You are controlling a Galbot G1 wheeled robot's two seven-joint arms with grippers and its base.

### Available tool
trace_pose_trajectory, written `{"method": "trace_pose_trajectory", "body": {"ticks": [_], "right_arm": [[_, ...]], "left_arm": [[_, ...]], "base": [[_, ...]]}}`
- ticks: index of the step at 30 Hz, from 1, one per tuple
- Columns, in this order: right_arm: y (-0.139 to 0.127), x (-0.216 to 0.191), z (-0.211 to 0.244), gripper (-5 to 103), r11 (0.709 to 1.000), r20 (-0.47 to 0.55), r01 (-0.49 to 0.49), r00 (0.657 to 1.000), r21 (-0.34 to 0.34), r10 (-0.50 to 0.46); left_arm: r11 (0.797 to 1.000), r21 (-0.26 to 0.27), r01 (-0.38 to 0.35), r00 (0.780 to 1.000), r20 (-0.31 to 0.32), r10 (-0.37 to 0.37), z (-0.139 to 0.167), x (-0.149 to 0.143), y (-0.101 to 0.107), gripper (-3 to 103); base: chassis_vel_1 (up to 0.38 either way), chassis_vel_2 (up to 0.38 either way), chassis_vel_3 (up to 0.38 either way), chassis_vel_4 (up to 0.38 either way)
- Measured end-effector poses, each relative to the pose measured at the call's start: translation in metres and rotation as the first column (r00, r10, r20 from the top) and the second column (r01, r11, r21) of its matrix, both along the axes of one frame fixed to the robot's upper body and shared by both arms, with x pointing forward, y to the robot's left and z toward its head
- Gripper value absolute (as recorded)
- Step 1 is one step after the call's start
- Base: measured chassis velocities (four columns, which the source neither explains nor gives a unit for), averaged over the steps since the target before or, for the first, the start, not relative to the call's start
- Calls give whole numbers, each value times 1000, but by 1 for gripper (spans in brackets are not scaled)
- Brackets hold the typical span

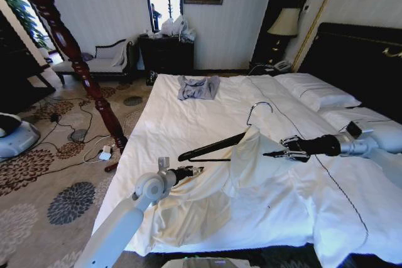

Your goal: Pick up the clothes from the bed and hang them on the clothes hanger.

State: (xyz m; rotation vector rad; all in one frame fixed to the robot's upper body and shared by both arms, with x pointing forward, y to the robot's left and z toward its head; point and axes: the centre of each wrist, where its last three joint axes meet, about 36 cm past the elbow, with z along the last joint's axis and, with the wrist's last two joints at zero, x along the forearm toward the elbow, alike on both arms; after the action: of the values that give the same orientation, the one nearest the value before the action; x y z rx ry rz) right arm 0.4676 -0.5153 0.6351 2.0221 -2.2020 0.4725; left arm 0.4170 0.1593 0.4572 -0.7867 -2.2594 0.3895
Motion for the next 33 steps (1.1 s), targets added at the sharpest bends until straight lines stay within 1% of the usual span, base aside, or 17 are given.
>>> {"method": "trace_pose_trajectory", "body": {"ticks": [2, 4, 7, 9, 10, 12, 13, 15, 16, 19, 20, 22, 23, 24, 26, 28, 33], "right_arm": [[0, 0, 0, 19, 1000, 1, -1, 1000, 0, 1], [0, 0, 0, 19, 1000, 3, -2, 1000, 1, 2], [1, 0, 0, 19, 1000, 6, -4, 1000, 2, 4], [1, 0, -1, 19, 1000, 14, 2, 1000, 5, -2], [1, 0, -1, 19, 1000, 14, 2, 1000, 5, -2], [2, 0, 0, 19, 1000, 22, 15, 1000, 11, -15], [2, 0, 0, 19, 1000, 24, 19, 1000, 14, -19], [2, 0, 0, 19, 1000, 29, 26, 999, 17, -26], [2, 0, 0, 19, 1000, 29, 26, 999, 17, -26], [2, 0, 2, 19, 999, 33, 29, 999, 19, -29], [2, 0, 2, 19, 999, 33, 29, 999, 19, -29], [3, 0, 3, 19, 999, 36, 30, 999, 20, -31], [3, 0, 3, 19, 999, 37, 31, 999, 20, -31], [3, 0, 3, 19, 999, 37, 31, 999, 20, -31], [3, 0, 3, 19, 999, 39, 31, 999, 20, -32], [3, 0, 3, 19, 999, 41, 31, 999, 20, -32], [4, 0, 3, 19, 999, 42, 32, 999, 21, -33]], "left_arm": [[1000, 2, 12, 1000, -4, -12, -3, -1, -3, 90], [1000, 0, 18, 1000, -7, -18, -4, -1, -5, 80], [1000, -7, 24, 1000, -8, -24, -5, -1, -5, 74], [999, -16, 31, 999, -11, -31, -4, 0, -4, 63], [999, -16, 31, 999, -11, -31, -4, 0, -4, 63], [999, -25, 34, 999, -15, -34, -4, 0, -3, 53], [999, -31, 32, 999, -16, -33, -4, 1, -1, 53], [998, -50, 24, 999, -22, -25, -2, 2, 3, 42], [998, -50, 24, 999, -22, -25, -2, 2, 3, 42], [995, -100, 2, 999, -35, -5, 3, 6, 11, 26], [995, -100, 2, 999, -35, -5, 3, 6, 11, 26], [991, -131, -15, 999, -40, 10, 7, 9, 18, 20], [990, -142, -25, 999, -40, 19, 9, 11, 21, 15], [990, -142, -25, 999, -40, 19, 9, 11, 21, 15], [985, -165, -42, 999, -32, 37, 14, 15, 29, 4], [980, -188, -59, 998, -19, 56, 19, 19, 35, 0], [973, -215, -78, 997, 3, 80, 26, 24, 42, 0]], "base": [[0, 0, 0, 0], [0, 0, 0, 0], [0, 0, 0, 0], [0, 0, 0, 0], [0, 0, 0, 0], [0, 0, 0, 0], [0, 0, 0, 0], [0, 0, 0, 0], [0, 0, 0, 0], [0, 0, 0, 0], [0, 0, 0, 0], [0, 0, 0, 0], [0, 0, 0, 0], [0, 0, 0, 0], [0, 0, 0, 0], [0, 0, 0, 0], [0, 0, 0, 0]]}}
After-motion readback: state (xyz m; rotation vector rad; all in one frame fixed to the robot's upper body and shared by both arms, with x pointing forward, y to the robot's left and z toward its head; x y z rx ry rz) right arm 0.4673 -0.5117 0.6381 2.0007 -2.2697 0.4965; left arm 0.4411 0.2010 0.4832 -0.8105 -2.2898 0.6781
